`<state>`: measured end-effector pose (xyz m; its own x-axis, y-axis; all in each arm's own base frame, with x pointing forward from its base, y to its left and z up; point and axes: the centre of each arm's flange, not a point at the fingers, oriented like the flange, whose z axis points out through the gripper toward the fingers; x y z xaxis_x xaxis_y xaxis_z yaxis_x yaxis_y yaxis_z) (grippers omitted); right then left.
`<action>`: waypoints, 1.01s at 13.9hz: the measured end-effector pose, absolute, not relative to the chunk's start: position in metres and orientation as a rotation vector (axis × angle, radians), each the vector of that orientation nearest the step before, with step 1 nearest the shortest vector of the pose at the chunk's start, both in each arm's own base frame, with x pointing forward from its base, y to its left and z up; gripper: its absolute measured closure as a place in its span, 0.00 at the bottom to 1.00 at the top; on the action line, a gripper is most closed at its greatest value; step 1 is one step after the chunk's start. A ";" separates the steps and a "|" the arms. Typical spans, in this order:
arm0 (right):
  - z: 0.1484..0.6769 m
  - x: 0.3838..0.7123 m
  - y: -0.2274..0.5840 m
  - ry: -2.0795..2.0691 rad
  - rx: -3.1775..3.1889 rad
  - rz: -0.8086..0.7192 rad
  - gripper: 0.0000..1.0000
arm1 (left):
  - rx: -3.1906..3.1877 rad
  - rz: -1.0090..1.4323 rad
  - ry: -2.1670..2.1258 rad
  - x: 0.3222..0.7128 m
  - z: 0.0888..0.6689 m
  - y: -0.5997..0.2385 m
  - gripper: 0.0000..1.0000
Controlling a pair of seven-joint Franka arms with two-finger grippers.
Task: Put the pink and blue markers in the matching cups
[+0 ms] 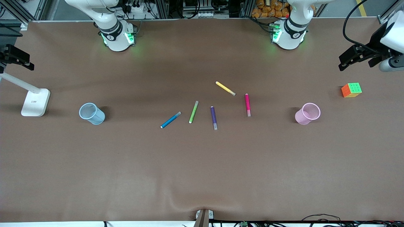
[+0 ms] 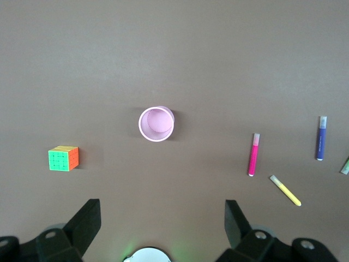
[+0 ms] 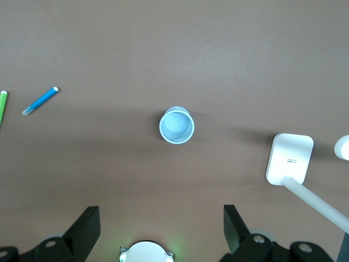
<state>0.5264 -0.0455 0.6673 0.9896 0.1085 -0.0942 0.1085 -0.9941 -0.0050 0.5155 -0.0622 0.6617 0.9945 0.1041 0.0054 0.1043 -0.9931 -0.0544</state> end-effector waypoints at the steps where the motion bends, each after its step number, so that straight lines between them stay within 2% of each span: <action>1: 0.667 0.527 -0.046 0.171 3.133 -0.150 0.00 | -3.083 0.001 -0.158 0.516 0.660 -0.063 0.00; 7: 0.666 0.527 -0.046 0.170 3.134 -0.155 0.00 | -3.078 0.064 -0.124 0.518 0.649 -0.074 0.00; 14: 0.663 0.527 -0.059 0.132 3.143 -0.162 0.00 | -3.058 0.278 -0.076 0.539 0.576 -0.147 0.00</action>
<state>0.5275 -0.0586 0.6630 0.9912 0.0839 -0.1025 0.0831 -0.9965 -0.0127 0.5393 -0.1466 0.5758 0.9824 0.0556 -0.1781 0.0428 -0.9963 -0.0746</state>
